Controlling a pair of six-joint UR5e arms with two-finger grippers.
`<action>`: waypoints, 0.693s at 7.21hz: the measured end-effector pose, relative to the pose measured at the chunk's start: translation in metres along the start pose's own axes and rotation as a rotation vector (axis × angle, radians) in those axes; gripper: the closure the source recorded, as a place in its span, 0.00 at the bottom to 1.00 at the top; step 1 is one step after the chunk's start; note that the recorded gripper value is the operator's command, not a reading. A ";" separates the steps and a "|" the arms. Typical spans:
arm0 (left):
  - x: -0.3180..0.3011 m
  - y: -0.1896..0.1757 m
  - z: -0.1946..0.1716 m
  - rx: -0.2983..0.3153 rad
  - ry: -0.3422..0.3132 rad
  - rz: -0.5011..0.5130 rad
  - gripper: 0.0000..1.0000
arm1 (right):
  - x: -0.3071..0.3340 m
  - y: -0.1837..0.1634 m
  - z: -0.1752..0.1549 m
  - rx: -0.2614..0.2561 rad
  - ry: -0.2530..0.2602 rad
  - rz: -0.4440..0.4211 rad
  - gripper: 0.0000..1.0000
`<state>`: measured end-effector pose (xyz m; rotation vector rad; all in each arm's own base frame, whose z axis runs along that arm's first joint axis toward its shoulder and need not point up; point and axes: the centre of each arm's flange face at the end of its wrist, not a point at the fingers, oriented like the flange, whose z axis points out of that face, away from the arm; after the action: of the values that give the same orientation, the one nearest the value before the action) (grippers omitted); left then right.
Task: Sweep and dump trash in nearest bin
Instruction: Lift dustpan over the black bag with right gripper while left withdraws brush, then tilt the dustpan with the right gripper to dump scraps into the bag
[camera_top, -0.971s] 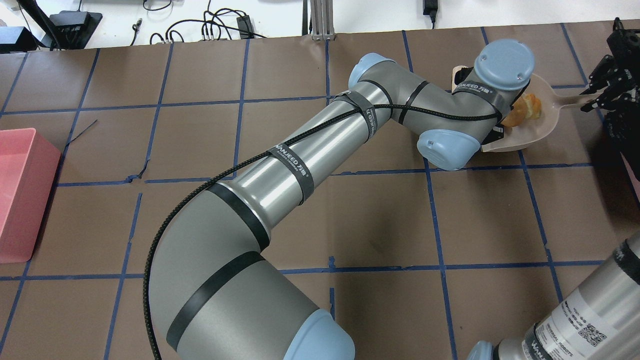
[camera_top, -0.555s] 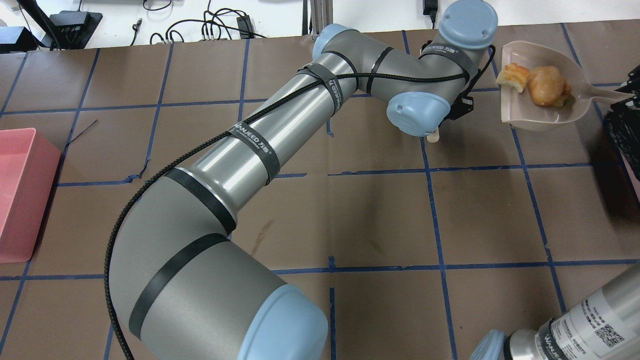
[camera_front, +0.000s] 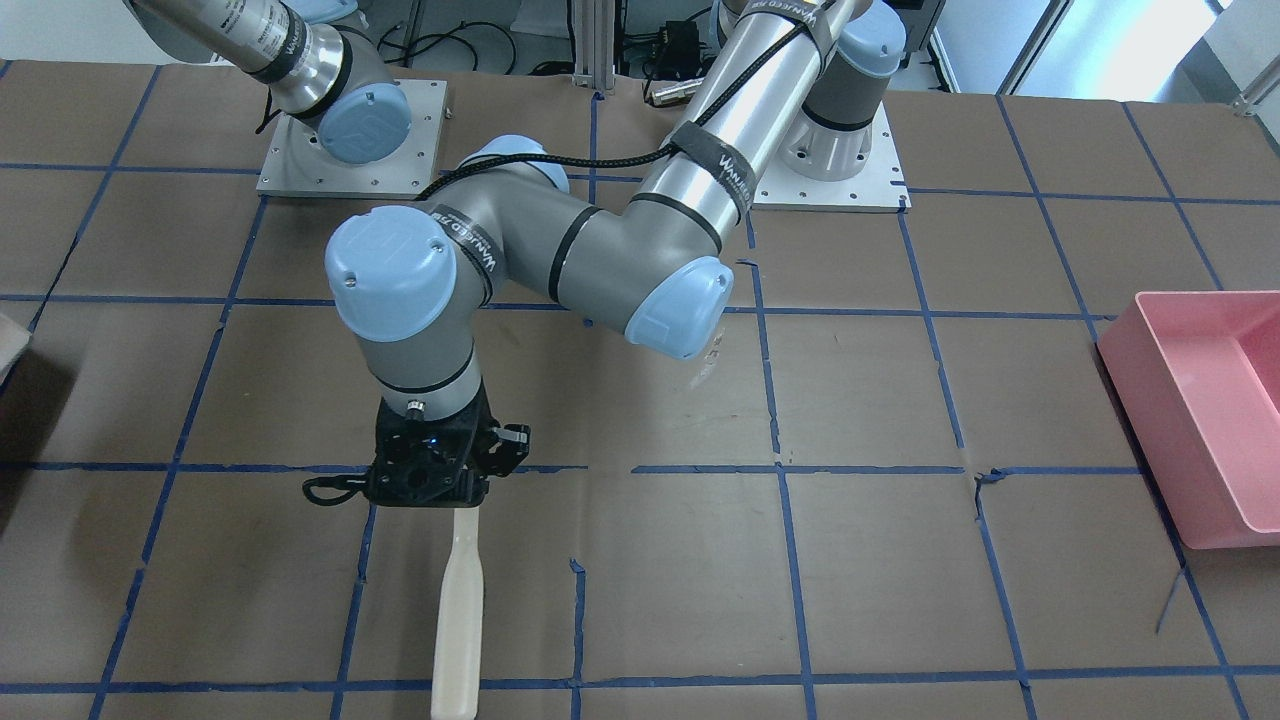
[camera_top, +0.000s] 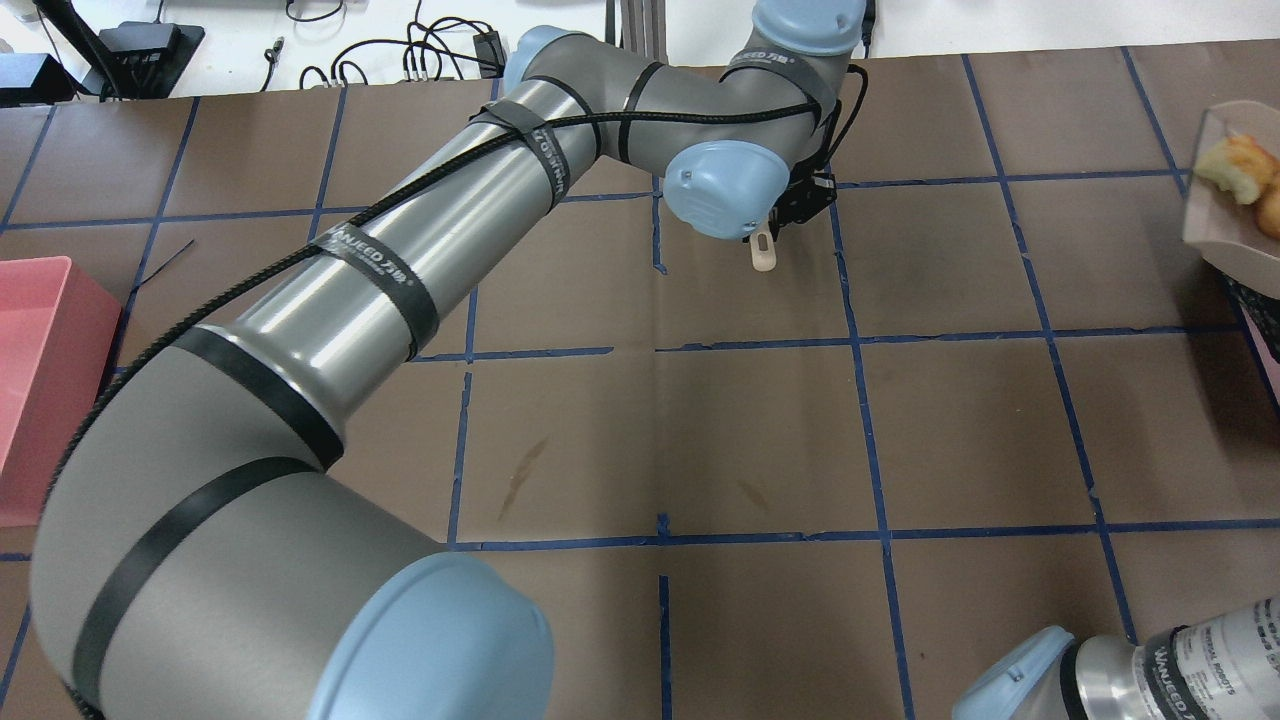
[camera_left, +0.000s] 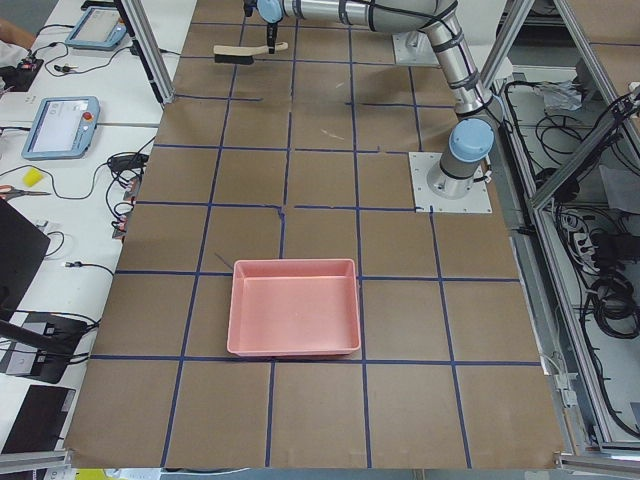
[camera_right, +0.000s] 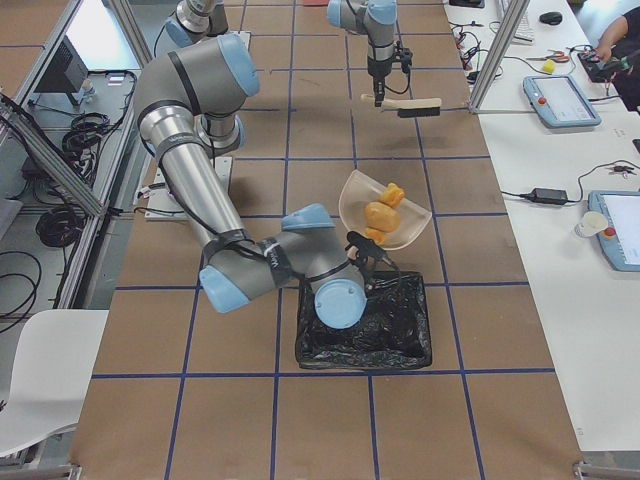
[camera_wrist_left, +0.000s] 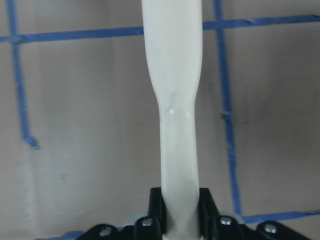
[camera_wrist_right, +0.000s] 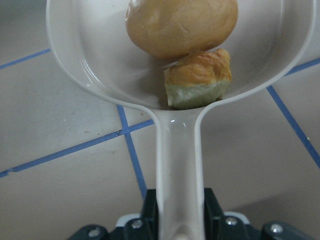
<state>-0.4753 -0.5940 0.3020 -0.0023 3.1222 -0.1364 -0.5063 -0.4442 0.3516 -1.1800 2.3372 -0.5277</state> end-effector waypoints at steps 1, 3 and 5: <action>-0.025 0.026 -0.004 -0.012 -0.011 -0.020 0.99 | -0.012 0.024 -0.032 -0.057 0.025 0.026 1.00; -0.066 0.102 -0.015 -0.044 -0.030 -0.056 0.99 | -0.020 0.047 -0.091 -0.203 0.092 0.035 1.00; -0.101 0.173 -0.006 -0.055 -0.036 -0.076 0.99 | -0.012 0.061 -0.119 -0.353 0.152 0.020 1.00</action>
<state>-0.3743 -0.4211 0.2945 -0.1223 3.0892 -0.0514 -0.6061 -0.3851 0.4192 -1.3063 2.6474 -0.2066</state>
